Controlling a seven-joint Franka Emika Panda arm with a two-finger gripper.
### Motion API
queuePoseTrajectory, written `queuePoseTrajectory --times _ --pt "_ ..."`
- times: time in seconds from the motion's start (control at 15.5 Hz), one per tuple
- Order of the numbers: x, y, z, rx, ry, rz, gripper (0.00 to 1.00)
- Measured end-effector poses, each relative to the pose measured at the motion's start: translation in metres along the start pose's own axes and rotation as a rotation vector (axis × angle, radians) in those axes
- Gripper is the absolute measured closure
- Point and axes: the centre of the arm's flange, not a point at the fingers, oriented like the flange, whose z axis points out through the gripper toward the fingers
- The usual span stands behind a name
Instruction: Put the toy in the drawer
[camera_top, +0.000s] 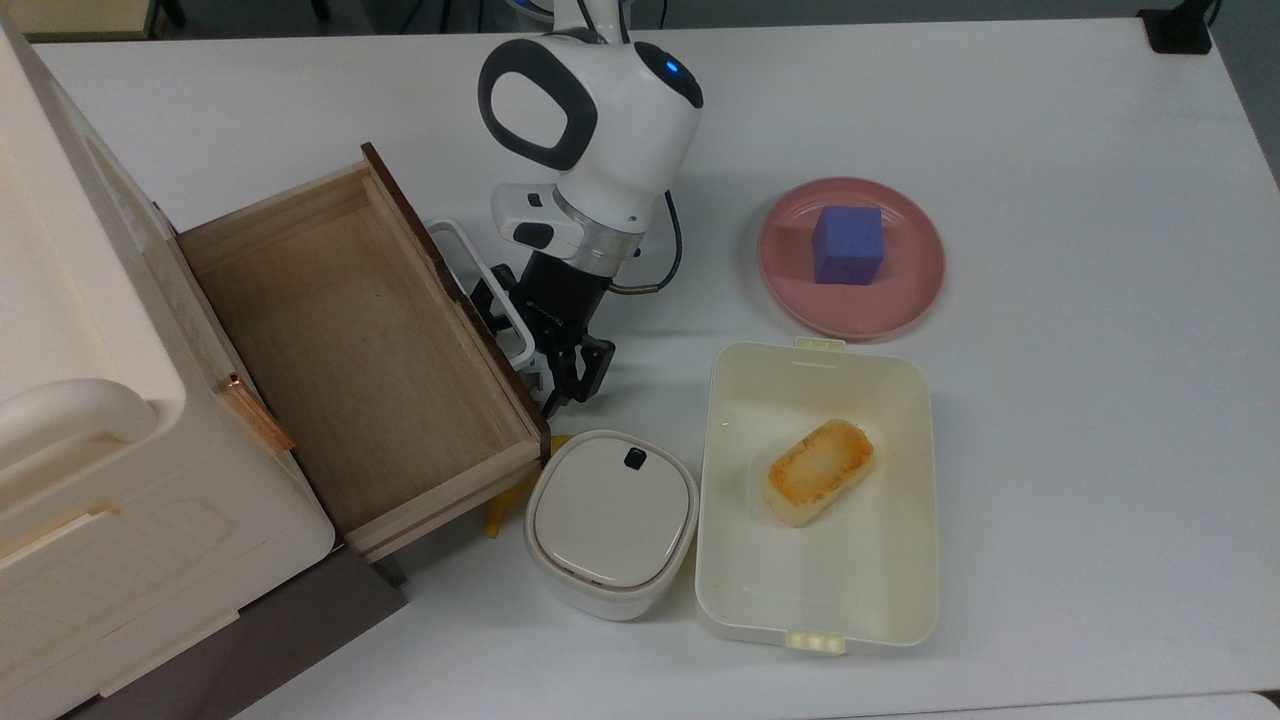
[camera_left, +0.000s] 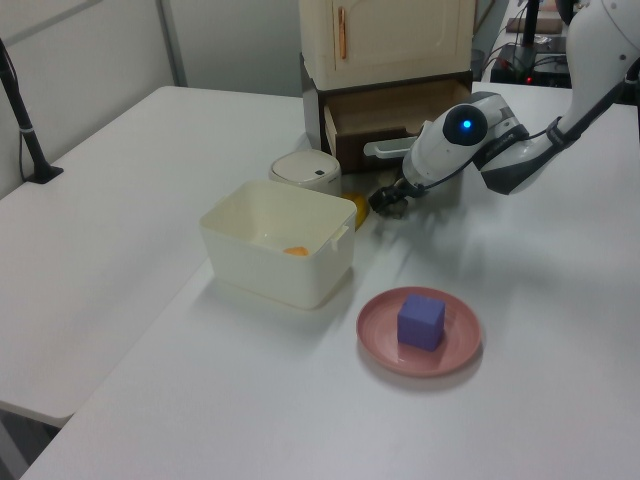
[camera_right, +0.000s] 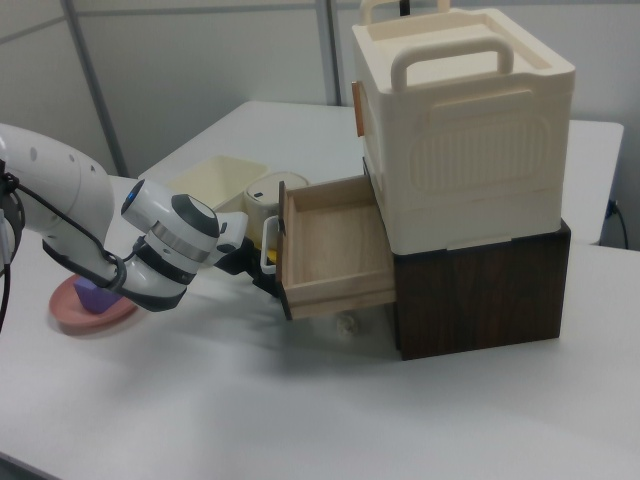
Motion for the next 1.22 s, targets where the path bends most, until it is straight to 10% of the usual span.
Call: queuePoseTrajectory --times 0.19,0.45,0.9,1.22 --pt "-0.003 -0.006 -0.001 0.011 0.016 -0.034 0.38" --pt "-0.012 -0.023 -0.012 0.043 0.016 -0.057 0.63" --pt "-0.058 -0.062 -0.105 0.198 0.002 -0.125 0.63" --pt "-0.02 -0.056 -0.16 0.24 -0.053 0.08 0.63"
